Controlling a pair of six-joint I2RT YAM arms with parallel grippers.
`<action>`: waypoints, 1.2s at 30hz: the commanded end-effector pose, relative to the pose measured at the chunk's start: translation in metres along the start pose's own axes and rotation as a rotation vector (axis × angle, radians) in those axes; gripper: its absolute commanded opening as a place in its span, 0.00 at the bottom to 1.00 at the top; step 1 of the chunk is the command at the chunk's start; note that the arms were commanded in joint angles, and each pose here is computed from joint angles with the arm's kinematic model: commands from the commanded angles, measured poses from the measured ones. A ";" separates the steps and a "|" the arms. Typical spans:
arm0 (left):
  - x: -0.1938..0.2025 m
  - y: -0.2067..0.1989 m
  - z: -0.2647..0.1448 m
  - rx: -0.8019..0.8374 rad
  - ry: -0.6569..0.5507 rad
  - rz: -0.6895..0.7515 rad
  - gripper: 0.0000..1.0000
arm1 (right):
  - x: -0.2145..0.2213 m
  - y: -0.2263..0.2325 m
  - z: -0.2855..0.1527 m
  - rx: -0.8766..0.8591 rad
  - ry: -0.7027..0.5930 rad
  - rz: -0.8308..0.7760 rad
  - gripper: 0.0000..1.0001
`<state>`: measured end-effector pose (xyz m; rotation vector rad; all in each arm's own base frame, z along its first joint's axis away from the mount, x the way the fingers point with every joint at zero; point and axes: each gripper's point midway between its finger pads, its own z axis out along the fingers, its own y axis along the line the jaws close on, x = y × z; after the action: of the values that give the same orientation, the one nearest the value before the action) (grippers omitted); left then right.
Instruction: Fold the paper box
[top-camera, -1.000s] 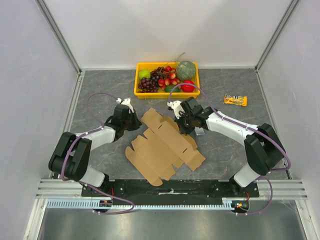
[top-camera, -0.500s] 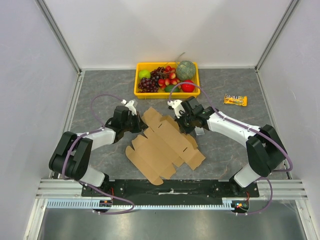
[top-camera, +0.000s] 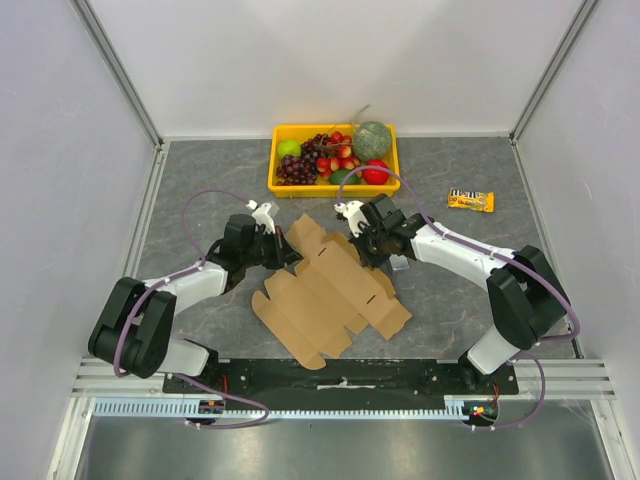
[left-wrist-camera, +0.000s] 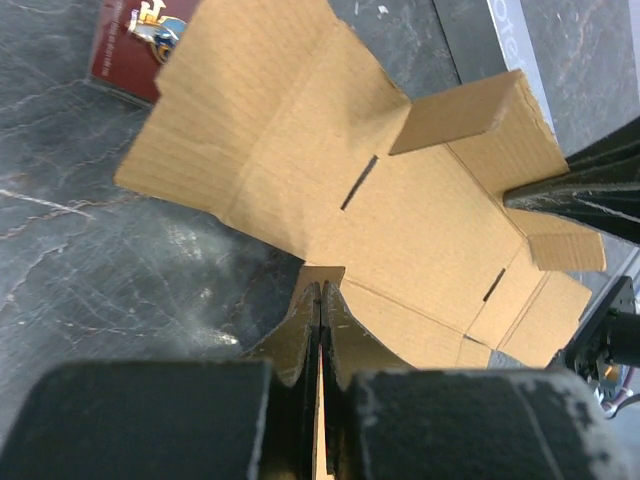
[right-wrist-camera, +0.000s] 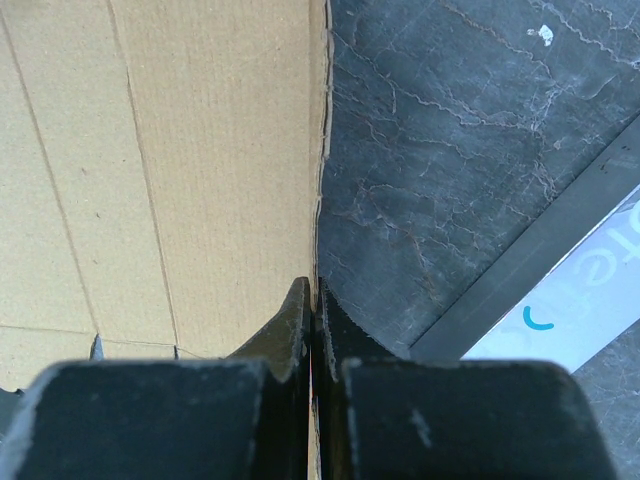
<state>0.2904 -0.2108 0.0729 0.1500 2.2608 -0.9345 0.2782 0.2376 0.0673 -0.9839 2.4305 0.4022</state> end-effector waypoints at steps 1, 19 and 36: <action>0.005 -0.018 0.002 0.077 0.021 0.051 0.02 | -0.016 -0.004 -0.001 0.015 -0.045 0.000 0.00; 0.047 -0.020 0.018 0.037 0.123 0.066 0.02 | -0.016 -0.003 0.000 0.009 -0.044 -0.003 0.00; 0.053 -0.019 0.025 0.026 0.131 0.062 0.02 | -0.016 0.001 -0.012 -0.005 -0.059 -0.025 0.00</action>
<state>0.2521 -0.2466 0.0232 0.2900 2.4054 -0.9507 0.2765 0.2374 0.0632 -0.9912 2.4440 0.4047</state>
